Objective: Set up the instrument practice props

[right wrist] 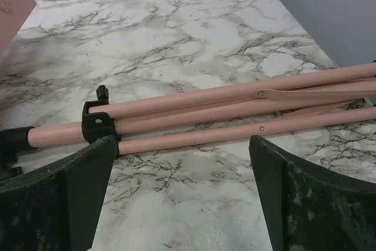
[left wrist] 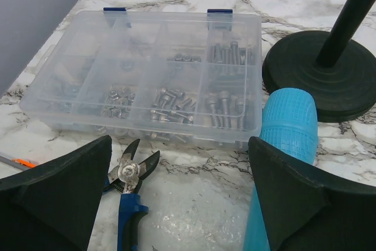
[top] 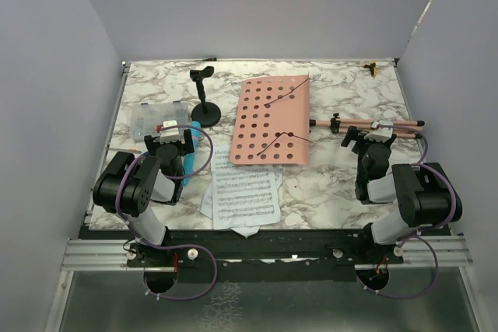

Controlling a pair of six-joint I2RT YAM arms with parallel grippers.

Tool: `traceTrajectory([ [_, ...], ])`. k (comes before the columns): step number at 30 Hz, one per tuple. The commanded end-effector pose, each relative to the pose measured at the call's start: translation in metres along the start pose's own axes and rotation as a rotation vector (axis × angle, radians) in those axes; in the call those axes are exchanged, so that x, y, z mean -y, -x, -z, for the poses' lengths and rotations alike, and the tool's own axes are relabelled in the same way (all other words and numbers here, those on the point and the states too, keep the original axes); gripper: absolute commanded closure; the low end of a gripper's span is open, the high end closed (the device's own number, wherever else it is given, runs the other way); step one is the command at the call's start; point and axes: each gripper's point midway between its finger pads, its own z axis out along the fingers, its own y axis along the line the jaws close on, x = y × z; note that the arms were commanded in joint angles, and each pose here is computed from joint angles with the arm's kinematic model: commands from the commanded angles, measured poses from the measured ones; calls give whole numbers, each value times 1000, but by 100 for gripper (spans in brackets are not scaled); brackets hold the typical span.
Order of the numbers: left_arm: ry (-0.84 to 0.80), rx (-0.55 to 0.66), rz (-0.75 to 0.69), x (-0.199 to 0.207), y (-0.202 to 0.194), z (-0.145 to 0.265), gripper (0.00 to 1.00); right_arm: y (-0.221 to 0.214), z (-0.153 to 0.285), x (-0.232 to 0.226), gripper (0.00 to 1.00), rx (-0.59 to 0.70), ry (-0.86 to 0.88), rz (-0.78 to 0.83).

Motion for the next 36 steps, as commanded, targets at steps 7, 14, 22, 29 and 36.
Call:
traceTrajectory([
  [7, 26, 45, 36, -4, 15, -1, 1, 4, -3, -1, 0, 14, 5, -5],
  [14, 72, 14, 239, -9, 68, 13, 1, 37, 16, 6, 0, -111, -66, -142],
  [22, -119, -68, 557, 23, 109, 50, 1, 75, 39, -31, 0, -288, 86, -298],
  [29, -139, -218, 640, 31, 95, 72, 1, 72, 55, -29, 0, -346, 78, -319],
  [36, -60, -405, 682, 29, 57, 90, 1, 62, 61, -3, 0, -394, -91, -319],
])
